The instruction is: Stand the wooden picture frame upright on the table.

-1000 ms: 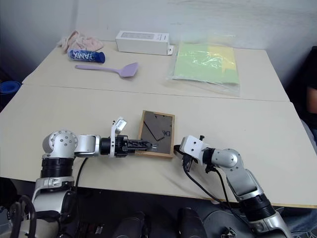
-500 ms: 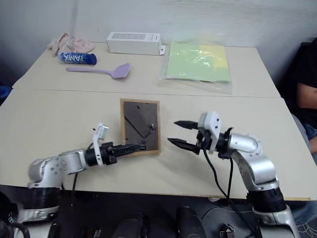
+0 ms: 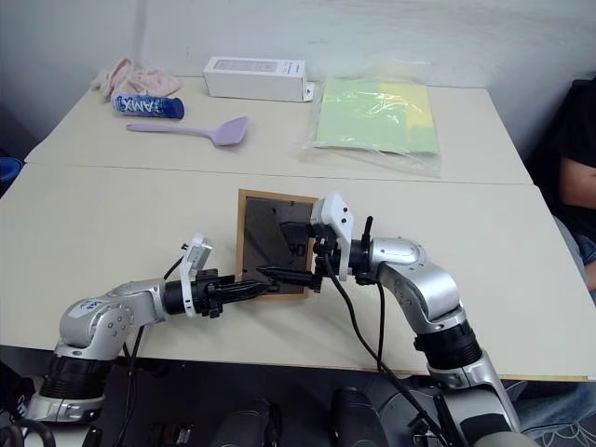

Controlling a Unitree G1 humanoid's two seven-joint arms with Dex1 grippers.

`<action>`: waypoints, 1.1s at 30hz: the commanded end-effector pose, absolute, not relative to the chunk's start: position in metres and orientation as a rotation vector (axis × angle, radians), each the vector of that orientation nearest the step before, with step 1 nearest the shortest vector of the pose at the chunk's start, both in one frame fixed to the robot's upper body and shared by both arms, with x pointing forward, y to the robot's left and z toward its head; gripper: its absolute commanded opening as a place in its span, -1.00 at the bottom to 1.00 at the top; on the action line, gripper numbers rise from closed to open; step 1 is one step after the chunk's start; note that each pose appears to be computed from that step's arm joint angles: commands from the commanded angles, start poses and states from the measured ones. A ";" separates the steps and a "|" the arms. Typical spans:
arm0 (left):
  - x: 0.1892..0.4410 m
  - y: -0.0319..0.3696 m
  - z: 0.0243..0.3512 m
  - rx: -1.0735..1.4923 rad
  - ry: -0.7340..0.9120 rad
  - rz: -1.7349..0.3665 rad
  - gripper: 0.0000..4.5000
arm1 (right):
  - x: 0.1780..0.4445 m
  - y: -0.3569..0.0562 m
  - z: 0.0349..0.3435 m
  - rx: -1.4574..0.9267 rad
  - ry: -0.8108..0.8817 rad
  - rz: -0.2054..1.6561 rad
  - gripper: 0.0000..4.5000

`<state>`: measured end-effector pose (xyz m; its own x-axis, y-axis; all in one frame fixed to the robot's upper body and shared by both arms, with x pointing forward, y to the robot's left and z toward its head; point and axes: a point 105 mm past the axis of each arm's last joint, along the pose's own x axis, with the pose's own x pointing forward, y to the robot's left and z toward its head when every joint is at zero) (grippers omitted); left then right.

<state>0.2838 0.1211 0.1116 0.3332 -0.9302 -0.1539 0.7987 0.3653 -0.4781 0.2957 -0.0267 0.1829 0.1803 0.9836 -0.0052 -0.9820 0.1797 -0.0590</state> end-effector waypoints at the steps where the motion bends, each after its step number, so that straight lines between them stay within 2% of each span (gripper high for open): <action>1: 0.283 0.120 0.123 -0.356 0.411 -1.176 -0.43 | 0.282 -0.022 0.186 -0.060 -0.058 1.459 0.99; 6: 0.281 0.124 0.132 -0.466 0.456 -1.194 -0.43 | 0.264 -0.033 0.191 -0.118 -0.126 1.546 0.99; 9: 0.281 0.127 0.135 -0.486 0.482 -1.196 -0.43 | 0.269 -0.046 0.187 -0.210 -0.153 1.505 0.99; 13: 0.275 0.126 0.143 -0.579 0.514 -1.220 -0.43 | 0.281 -0.056 0.197 -0.294 -0.291 1.423 0.99; 16: 0.268 0.133 0.150 -0.723 0.648 -1.222 -0.43 | 0.290 -0.077 0.213 -0.350 -0.414 1.333 0.99; 18: 0.262 0.139 0.144 -0.732 0.801 -1.191 -0.43 | 0.293 -0.091 0.221 -0.407 -0.487 1.284 0.99; 21: 0.253 0.144 0.146 -0.781 0.926 -1.221 -0.43 | 0.294 -0.102 0.221 -0.685 -0.628 1.230 0.99; 28: 0.254 0.135 0.170 -0.919 0.958 -1.310 -0.43 | 0.304 -0.084 0.193 -1.111 -0.838 1.203 0.99; 33: 0.248 0.133 0.172 -0.908 0.995 -1.304 -0.43 | 0.307 -0.069 0.183 -1.169 -0.928 1.166 0.99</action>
<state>0.2512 0.1340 0.1582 0.0187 -0.9919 -0.1258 0.3078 0.1255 -0.9431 0.3075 -0.0732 0.1692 0.1923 0.9774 -0.0877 -0.2718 -0.0328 -0.9618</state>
